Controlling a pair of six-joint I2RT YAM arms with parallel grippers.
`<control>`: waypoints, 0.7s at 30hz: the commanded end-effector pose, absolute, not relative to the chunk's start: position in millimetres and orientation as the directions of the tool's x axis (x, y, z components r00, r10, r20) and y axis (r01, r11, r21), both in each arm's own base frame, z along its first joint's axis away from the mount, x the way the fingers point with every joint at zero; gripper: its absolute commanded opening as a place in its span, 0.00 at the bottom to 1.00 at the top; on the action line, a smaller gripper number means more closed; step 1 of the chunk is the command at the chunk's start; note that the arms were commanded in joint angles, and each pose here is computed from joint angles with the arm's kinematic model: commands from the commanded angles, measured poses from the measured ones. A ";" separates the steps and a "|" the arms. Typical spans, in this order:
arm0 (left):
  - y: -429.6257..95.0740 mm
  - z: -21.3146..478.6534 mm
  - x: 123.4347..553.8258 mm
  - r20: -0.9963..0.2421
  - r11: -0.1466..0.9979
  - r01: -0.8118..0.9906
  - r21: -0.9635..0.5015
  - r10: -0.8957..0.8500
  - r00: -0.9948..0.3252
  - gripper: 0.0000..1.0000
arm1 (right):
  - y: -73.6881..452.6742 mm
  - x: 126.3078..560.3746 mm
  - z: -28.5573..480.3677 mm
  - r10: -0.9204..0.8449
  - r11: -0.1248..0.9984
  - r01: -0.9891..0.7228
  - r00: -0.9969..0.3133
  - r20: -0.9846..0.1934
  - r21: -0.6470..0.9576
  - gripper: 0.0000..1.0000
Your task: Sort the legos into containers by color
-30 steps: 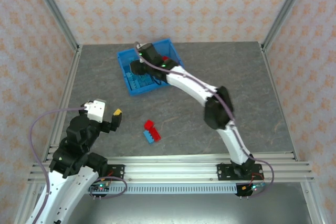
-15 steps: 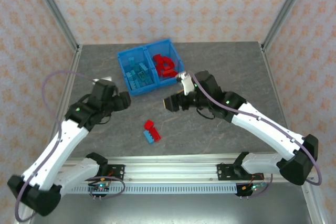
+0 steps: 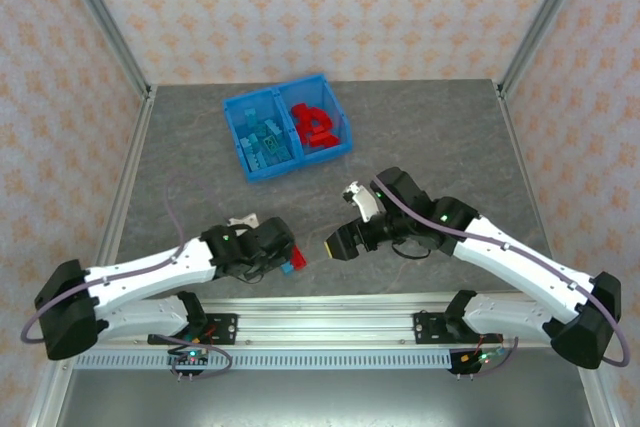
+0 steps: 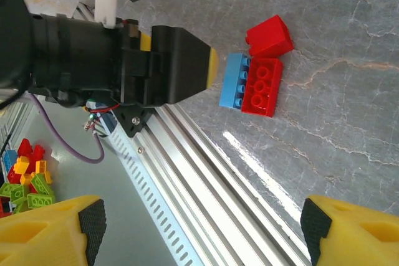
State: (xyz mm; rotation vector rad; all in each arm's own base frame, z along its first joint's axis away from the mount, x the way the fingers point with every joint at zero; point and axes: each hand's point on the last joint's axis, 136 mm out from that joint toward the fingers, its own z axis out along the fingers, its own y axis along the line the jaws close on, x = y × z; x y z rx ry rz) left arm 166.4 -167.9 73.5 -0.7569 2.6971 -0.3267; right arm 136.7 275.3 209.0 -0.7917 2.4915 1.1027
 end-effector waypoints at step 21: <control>-155.6 26.2 164.3 -0.261 0.823 -0.533 -0.197 -0.568 -0.780 0.45 | 270.0 139.0 190.6 -0.353 0.603 -0.559 -0.826 -0.439 0.568 0.84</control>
